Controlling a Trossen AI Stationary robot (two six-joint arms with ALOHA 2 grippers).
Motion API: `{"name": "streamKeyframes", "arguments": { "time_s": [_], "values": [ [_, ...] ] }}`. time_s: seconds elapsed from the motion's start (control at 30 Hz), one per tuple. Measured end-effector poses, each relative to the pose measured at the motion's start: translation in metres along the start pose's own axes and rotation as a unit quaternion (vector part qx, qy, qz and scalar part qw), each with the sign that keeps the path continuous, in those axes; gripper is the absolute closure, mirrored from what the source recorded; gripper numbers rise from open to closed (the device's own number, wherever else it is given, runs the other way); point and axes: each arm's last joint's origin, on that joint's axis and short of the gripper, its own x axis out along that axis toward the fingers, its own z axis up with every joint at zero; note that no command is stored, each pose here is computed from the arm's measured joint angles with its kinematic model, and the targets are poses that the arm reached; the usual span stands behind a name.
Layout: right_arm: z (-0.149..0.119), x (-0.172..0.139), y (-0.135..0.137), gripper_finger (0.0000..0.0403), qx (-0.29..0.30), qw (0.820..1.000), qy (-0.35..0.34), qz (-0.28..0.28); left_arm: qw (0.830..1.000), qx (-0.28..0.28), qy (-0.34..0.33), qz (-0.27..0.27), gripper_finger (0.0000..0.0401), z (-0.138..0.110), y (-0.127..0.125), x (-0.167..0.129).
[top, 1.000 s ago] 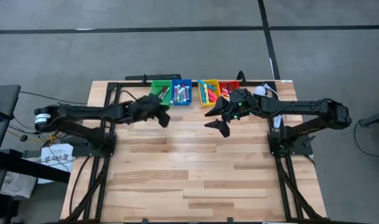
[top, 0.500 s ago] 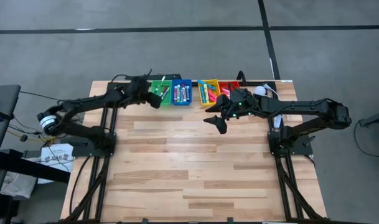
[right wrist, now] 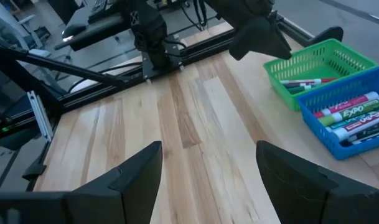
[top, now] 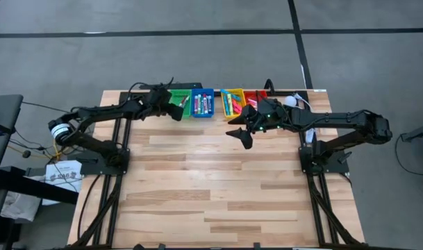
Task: Pick & Place Markers
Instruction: Put the red dry erase marker into the green basket, then return to Home Position
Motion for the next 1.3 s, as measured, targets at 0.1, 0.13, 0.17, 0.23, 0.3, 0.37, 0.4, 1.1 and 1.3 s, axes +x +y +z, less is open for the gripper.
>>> {"name": "streamKeyframes", "arguments": {
  "time_s": [0.1,0.13,0.17,0.23,0.3,0.37,0.4,1.1,1.3],
  "values": [
    [0.000,0.000,0.000,0.0154,0.000,1.000,0.000,0.000,1.000,0.000,0.005,-0.011,0.0300,0.000,-0.001,0.000],
    [0.000,0.000,0.000,0.0154,0.003,1.000,0.001,0.001,1.000,0.000,0.006,-0.016,0.0295,0.000,-0.001,0.000],
    [0.000,0.001,0.000,0.0154,0.012,1.000,0.002,0.004,1.000,-0.001,0.009,-0.025,0.0291,-0.001,-0.001,-0.001],
    [0.000,0.001,0.000,0.0154,0.025,1.000,0.002,0.004,0.998,-0.011,0.010,-0.054,0.0285,0.001,-0.003,-0.006],
    [0.000,0.001,0.000,0.0154,0.026,1.000,0.002,0.004,0.995,-0.016,0.002,-0.094,0.0282,0.005,-0.005,-0.017],
    [-0.001,0.001,0.000,0.0154,0.027,1.000,0.004,0.003,0.990,-0.012,-0.020,-0.138,0.0281,0.011,-0.009,-0.034],
    [-0.002,0.001,0.000,0.0154,0.035,0.999,0.008,0.004,0.987,-0.007,-0.036,-0.156,0.0282,0.014,-0.010,-0.045],
    [-0.005,-0.159,0.021,0.0154,-0.115,0.964,-0.238,-0.030,0.900,0.040,-0.357,-0.249,0.0279,-0.057,0.028,-0.189],
    [-0.069,-0.162,0.010,0.0154,-0.086,0.950,-0.298,-0.017,0.897,0.032,-0.374,-0.234,0.0279,-0.076,0.032,-0.170]
  ]
}}
